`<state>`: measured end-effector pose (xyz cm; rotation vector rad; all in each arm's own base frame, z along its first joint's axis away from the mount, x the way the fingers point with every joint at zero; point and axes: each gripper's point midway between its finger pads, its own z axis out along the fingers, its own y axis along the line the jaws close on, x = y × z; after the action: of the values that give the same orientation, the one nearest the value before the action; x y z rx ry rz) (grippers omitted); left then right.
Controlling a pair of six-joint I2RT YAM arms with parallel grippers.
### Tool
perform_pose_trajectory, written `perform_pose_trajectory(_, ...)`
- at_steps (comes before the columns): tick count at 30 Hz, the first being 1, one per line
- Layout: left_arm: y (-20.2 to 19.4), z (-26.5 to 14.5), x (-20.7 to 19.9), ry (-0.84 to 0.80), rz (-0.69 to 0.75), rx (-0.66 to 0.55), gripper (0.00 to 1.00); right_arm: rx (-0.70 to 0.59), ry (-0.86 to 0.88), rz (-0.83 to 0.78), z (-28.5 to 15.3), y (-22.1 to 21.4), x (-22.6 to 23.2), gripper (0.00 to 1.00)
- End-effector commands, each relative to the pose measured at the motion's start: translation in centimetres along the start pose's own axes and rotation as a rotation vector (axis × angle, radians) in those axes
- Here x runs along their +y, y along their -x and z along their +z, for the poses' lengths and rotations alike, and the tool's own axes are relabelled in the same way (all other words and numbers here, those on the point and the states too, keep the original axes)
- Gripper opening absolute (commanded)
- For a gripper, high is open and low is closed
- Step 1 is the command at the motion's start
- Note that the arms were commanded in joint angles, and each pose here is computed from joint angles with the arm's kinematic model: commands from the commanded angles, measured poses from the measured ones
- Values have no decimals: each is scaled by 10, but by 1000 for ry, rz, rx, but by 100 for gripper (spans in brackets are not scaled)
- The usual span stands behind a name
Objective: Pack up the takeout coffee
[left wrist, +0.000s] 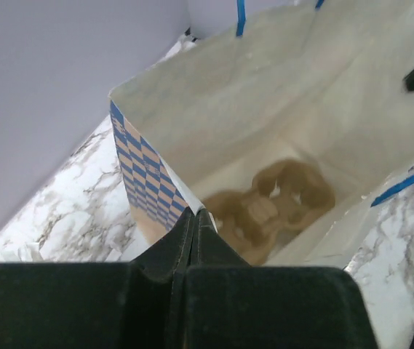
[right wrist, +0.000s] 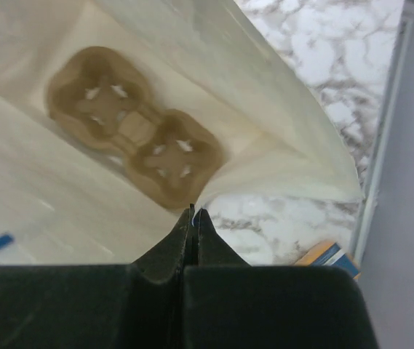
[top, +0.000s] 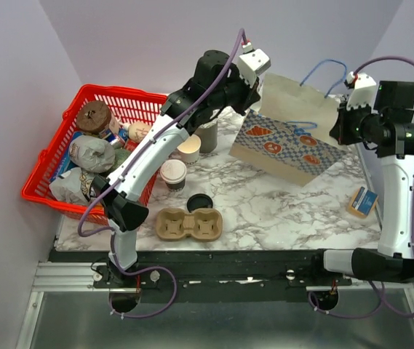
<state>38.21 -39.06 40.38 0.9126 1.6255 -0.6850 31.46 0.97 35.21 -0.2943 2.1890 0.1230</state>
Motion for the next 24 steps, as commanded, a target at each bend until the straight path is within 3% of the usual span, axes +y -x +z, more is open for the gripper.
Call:
perform_pose_trajectory(1, -3, -8, -22, -78, -44, 1, 0, 115, 75, 67, 7, -47, 19, 1)
perform_pose_trajectory(8, -34, -7, -28, -111, -76, 88, 0, 198, 100, 87, 10, -86, 28, 0)
perform_pose_trajectory(18, -73, -7, -31, -115, -115, 173, 0, 205, 71, 96, 0, -97, 28, 1)
perform_pose_trajectory(20, -75, -7, -32, -120, -115, 180, 2, 241, 90, 110, 3, -112, 33, 8)
perform_pose_trajectory(22, -75, -8, -32, -121, -94, 184, 18, 266, 96, 116, 4, -122, 35, 31)
perform_pose_trajectory(23, -78, -9, -30, -110, -93, 197, 26, 263, 95, 112, 3, -122, 35, 37)
perform_pose_trajectory(24, -79, -10, -29, -106, -86, 200, 43, 259, 92, 107, 1, -120, 35, 43)
